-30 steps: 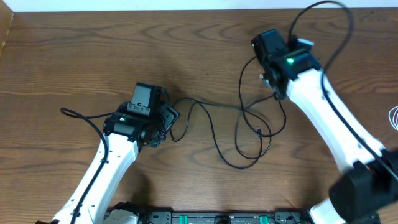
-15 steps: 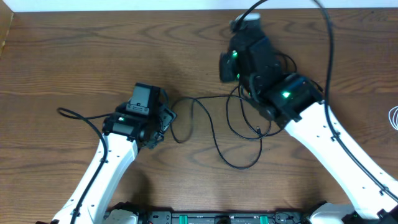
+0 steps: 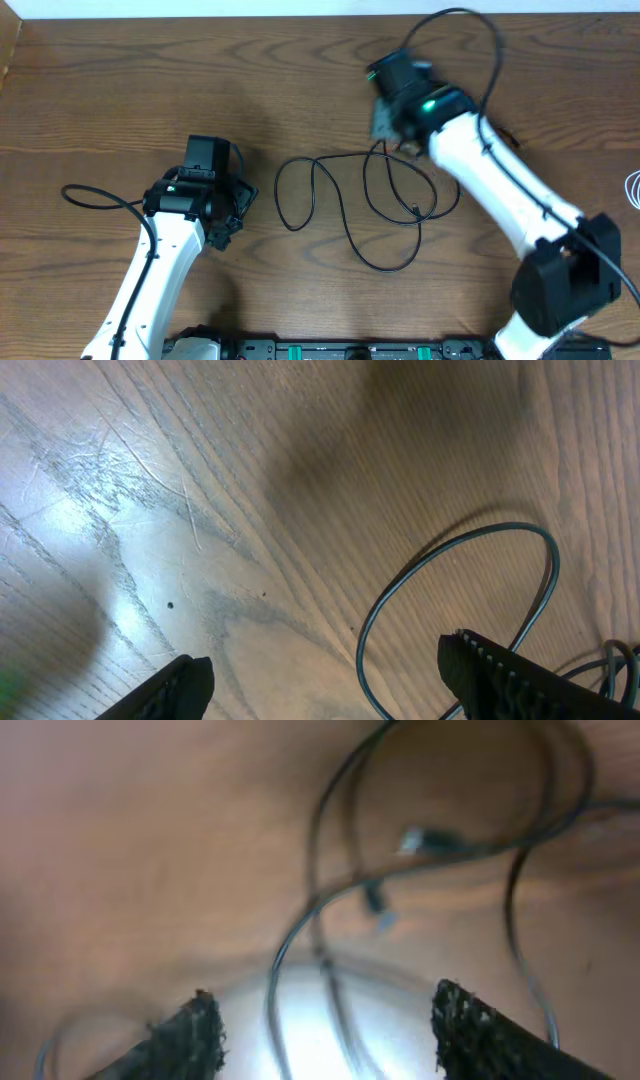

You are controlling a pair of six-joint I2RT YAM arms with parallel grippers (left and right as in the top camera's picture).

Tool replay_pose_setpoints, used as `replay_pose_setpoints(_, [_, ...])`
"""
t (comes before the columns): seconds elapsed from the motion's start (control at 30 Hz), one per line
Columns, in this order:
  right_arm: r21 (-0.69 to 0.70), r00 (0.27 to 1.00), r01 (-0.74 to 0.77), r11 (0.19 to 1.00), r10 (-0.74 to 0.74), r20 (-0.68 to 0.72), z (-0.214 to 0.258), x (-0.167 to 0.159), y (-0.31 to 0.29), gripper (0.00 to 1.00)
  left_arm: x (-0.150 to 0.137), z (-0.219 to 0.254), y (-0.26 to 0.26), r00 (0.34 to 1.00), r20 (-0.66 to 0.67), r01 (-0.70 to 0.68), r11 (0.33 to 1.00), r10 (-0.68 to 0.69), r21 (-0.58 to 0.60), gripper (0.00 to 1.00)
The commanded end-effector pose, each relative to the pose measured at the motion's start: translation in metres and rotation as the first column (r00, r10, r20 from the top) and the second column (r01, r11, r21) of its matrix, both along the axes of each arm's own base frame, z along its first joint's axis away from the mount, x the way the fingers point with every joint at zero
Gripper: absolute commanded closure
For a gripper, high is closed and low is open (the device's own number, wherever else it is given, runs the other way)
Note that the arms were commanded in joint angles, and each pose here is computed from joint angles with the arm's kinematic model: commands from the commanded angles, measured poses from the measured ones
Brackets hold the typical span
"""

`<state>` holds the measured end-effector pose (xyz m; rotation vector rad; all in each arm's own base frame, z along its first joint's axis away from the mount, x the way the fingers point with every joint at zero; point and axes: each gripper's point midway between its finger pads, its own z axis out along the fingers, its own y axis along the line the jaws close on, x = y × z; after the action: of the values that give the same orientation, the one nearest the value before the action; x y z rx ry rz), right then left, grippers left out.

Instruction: Untangle cables

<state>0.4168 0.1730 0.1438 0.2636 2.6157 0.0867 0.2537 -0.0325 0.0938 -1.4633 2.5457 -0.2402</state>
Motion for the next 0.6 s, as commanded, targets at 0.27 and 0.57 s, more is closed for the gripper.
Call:
replay_pose_setpoints(0.27, [-0.05,0.981,0.067,0.997,-0.075,-0.181,-0.11,0.023,-0.028,0.34,0.0,0.001,0.003,1.0,0.007,-0.006,1.0,0.006,0.011,0.23])
replay_pose_setpoints(0.57, [-0.044,0.962,0.173,0.984,-0.178,-0.208,-0.142,0.028,-0.035,0.43,0.0,0.0,0.003,1.0,0.006,-0.005,1.0,0.005,0.012,0.23])
